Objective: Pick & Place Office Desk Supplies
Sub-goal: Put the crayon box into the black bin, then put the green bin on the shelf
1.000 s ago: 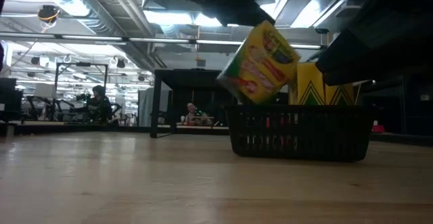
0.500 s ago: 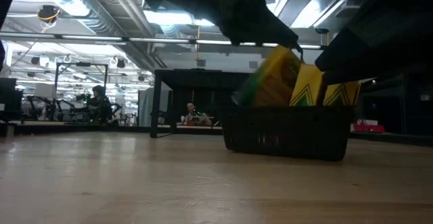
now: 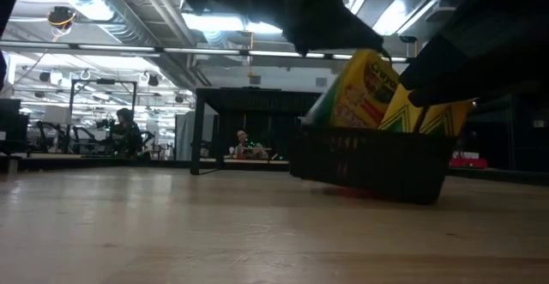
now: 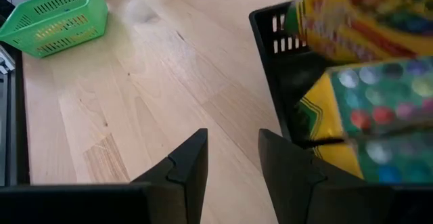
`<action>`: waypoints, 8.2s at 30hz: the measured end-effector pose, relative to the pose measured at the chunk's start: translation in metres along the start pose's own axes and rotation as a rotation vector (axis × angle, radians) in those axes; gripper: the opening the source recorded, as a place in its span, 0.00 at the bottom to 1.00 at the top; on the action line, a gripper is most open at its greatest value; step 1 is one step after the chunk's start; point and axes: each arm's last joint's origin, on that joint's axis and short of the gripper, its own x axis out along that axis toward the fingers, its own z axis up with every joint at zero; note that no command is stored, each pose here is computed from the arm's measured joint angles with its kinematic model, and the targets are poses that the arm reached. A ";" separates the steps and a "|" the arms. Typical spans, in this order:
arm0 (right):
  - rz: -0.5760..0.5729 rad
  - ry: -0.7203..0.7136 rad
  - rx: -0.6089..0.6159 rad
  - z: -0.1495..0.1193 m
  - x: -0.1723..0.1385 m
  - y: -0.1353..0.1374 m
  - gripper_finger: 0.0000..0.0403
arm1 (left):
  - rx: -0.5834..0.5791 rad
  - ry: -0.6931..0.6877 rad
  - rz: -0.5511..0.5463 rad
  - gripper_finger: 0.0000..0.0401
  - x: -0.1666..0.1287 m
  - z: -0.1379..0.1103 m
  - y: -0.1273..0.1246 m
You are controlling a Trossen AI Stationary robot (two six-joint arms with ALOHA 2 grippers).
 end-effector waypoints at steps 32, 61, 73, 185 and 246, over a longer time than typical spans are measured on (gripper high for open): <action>0.008 0.012 -0.007 0.000 0.000 0.001 0.33 | 0.029 0.096 -0.004 0.44 -0.034 0.020 0.003; -0.008 0.003 0.007 0.004 0.006 -0.001 0.33 | 0.181 0.726 0.133 0.00 -0.034 -0.054 0.015; -0.008 0.003 0.005 0.004 0.006 -0.001 0.33 | 0.113 0.630 0.002 0.00 -0.031 -0.042 0.011; 0.028 0.013 0.034 0.022 0.025 0.003 0.33 | -0.171 0.809 -0.307 0.33 -0.272 -0.086 -0.132; -0.008 0.023 0.019 0.035 0.042 -0.004 0.33 | 0.269 0.858 -0.019 0.01 -0.211 -0.018 -0.157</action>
